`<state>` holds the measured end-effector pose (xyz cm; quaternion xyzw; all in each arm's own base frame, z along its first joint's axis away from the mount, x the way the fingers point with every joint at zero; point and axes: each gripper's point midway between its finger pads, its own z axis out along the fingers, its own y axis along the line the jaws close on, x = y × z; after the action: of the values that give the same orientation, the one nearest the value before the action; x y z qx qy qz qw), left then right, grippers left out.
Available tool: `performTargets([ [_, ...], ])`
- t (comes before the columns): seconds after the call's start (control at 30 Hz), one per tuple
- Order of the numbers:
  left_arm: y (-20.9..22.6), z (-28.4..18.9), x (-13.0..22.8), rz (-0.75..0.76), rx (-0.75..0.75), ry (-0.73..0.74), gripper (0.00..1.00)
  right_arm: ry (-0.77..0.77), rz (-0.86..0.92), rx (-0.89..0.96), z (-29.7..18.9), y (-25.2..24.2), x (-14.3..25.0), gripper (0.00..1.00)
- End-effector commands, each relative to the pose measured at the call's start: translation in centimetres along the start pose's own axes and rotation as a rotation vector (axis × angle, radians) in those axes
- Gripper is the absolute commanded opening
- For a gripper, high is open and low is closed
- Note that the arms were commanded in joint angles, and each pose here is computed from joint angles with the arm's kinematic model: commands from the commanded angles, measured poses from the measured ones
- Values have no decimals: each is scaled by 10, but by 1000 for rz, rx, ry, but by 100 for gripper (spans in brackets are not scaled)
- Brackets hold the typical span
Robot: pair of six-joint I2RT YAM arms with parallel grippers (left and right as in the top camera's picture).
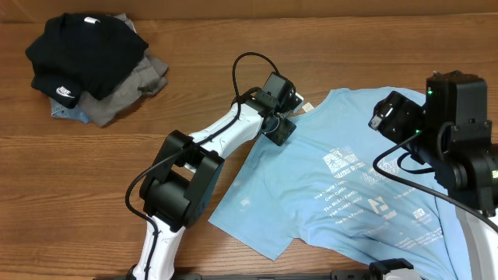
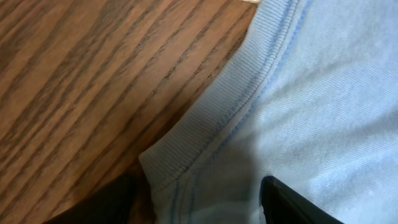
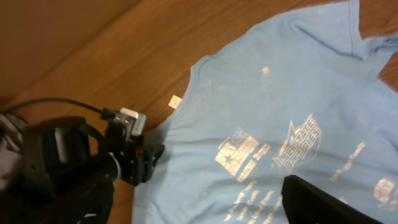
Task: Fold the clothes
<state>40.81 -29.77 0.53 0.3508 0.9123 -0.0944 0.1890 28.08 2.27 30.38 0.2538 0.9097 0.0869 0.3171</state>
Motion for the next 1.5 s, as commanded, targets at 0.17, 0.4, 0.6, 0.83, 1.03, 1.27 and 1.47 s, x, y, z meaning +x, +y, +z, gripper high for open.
performTargets([
  [0.17, 88, 4, 34, -151, -211, 94, 4, 82, -14, 94, 30, -9, 7, 94],
  [0.4, 228, -61, 102, -464, -459, 198, 4, 238, -40, 231, 75, -27, 33, 92],
  [0.6, 261, -122, 99, -625, -333, 58, 6, 349, -80, 306, 120, -37, 52, 92],
  [0.83, 228, -177, 45, -525, -144, -163, 53, 473, -183, 247, 180, -24, 69, 82],
  [1.03, 168, -169, -4, -315, -12, -237, 46, 557, -171, 228, 176, -23, 85, 83],
  [1.27, 123, -83, -29, -153, -9, -186, 4, 474, -186, 140, 98, -19, 76, 84],
  [1.47, 118, -25, -21, -141, 15, -154, 4, 328, -179, 22, 37, -14, 67, 90],
])
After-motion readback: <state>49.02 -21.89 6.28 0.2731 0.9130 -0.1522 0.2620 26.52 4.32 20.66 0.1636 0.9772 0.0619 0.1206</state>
